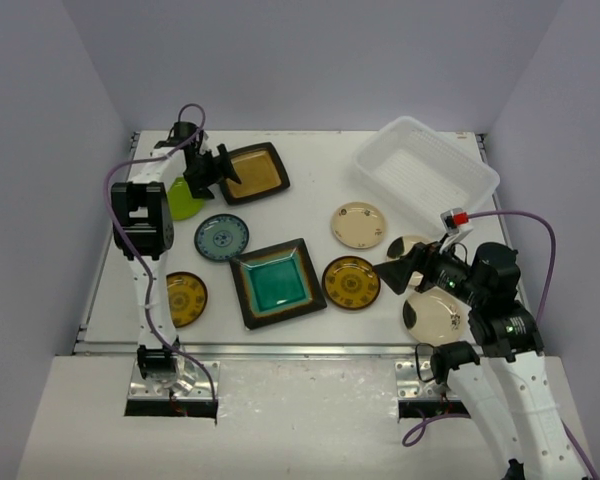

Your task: Place the plates into the plastic bin on the countertop

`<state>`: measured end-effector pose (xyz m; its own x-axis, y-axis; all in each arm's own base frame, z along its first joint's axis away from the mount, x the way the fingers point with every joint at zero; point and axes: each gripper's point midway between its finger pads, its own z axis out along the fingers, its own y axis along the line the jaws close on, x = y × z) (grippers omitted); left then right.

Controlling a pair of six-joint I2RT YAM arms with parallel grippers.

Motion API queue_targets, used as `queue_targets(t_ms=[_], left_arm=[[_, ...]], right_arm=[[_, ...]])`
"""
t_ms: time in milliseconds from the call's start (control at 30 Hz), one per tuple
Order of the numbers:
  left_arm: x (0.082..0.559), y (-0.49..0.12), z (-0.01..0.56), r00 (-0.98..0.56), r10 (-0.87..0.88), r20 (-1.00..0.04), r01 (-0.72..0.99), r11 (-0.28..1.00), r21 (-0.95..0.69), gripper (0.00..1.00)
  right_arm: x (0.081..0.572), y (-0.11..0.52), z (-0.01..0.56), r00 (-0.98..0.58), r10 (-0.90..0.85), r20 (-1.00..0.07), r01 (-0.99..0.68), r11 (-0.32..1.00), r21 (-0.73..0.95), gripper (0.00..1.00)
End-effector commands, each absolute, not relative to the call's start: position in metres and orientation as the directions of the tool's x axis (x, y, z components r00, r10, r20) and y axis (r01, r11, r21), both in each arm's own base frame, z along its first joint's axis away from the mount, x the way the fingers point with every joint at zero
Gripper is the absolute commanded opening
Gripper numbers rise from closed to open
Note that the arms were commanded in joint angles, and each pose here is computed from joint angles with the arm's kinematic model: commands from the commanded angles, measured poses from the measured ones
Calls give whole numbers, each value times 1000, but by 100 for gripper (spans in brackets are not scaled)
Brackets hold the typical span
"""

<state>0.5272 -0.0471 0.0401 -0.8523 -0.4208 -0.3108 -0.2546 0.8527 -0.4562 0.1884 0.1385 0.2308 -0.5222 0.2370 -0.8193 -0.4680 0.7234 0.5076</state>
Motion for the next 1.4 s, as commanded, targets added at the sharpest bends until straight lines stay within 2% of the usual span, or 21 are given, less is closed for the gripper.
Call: queue_targets(t_ms=[0,133,233,367,467,700,933,1133,1367], left_arm=[[532,-56,140,-729,-447,-518,-196,862,-468,100],[496,-71,194,-625,-477,-618,-243,871,-427,100],[454,-81,201,-594,-502,-628,-266,860,-435,100],[375,-94,189,-570,-562,-599,-297,821,-488,100],[318,-96,149,-614,-553,-562,-299,823,-483,100],[236,-110,95,-714,-534,-452,-266,805,-531,100],[217,-132,60,-810,-474,-346,-217,789,-575,100],[219,-133,39,-814,-485,-319,-245,785,-569,99],[218,-132,8,-835,-474,-281,-276,801,-531,92]], right_arm=[[193,143,241,-497,246,-832,-499,703,507,99],[193,142,240,-499,245,-831,-497,704,507,99],[194,141,238,-500,248,-830,-489,709,507,99],[196,141,234,-509,246,-825,-479,715,509,99],[197,140,232,-509,245,-825,-474,720,507,99],[201,140,218,-523,253,-813,-459,721,520,99],[201,143,214,-532,262,-805,-464,705,537,99],[200,141,210,-526,248,-813,-461,720,518,99],[202,139,208,-525,241,-816,-458,729,510,99]])
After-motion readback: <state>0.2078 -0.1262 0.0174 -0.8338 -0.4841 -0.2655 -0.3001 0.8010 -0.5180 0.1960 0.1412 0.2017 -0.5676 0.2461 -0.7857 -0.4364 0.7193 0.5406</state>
